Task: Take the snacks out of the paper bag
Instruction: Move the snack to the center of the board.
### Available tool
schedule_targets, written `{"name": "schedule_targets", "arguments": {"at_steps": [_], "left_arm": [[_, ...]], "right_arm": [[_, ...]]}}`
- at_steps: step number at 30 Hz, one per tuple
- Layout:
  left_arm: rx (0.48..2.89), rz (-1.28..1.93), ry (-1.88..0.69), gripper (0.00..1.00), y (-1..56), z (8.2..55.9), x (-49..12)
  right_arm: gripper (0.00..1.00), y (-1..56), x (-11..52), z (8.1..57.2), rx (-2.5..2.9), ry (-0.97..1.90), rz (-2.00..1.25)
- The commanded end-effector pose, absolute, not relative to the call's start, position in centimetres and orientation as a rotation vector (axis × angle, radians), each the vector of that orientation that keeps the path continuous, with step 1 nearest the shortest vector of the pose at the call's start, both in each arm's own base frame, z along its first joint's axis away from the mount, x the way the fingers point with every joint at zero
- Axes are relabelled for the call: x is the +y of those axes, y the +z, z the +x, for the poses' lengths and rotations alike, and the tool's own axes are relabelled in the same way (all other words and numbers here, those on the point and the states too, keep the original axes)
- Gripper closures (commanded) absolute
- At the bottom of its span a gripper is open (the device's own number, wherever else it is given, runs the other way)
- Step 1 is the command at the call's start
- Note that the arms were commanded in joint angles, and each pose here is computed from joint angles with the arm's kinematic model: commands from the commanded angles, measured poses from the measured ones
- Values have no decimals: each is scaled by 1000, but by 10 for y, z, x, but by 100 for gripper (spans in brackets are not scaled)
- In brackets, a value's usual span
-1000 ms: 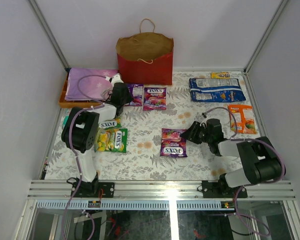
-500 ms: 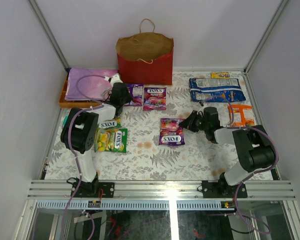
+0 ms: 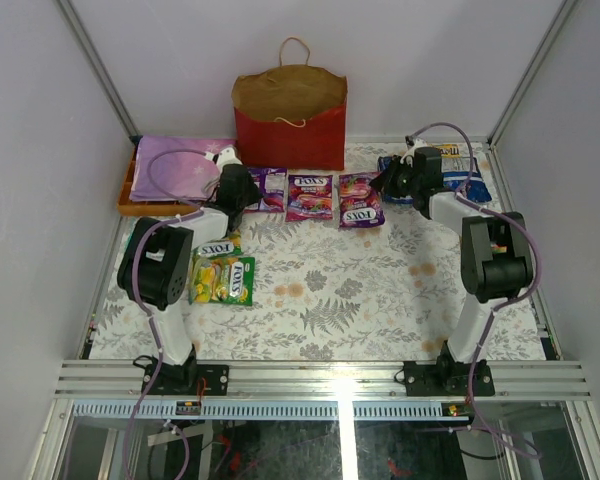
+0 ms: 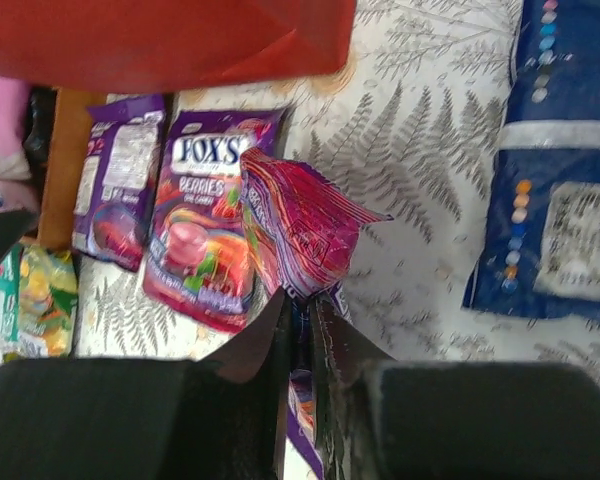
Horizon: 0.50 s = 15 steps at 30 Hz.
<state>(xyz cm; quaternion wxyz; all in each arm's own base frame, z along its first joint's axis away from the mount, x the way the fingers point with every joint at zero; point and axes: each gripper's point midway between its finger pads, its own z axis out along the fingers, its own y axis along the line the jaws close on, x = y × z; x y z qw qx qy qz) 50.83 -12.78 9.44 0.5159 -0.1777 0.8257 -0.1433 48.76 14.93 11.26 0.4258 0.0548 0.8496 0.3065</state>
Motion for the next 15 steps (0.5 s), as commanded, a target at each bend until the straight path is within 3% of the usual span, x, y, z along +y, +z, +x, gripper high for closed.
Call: {"name": "schedule_targets", "arguments": {"at_steps": [1,6,9,10,13,15], "left_arm": [[1944,-430,-327,100,109,508,-116],[1938,-440,-338,100,113,507,-114],[1931,-440,-363,100,121,507,-118],[1929,-438,-370,100,124,507,-118],[1920,-439,-369,100,133,506,-117],[1914,-445,-345,100,140,503,-112]], "right_arm": [[91,128,142,522,2093,735,82],[89,123,141,550,2098,742,76],[80,113,144,560,2099,768,84],[73,112,146,562,2096,778,84],[26,119,141,566,2089,752,107],[2,134,132,557,2059,699,134]]}}
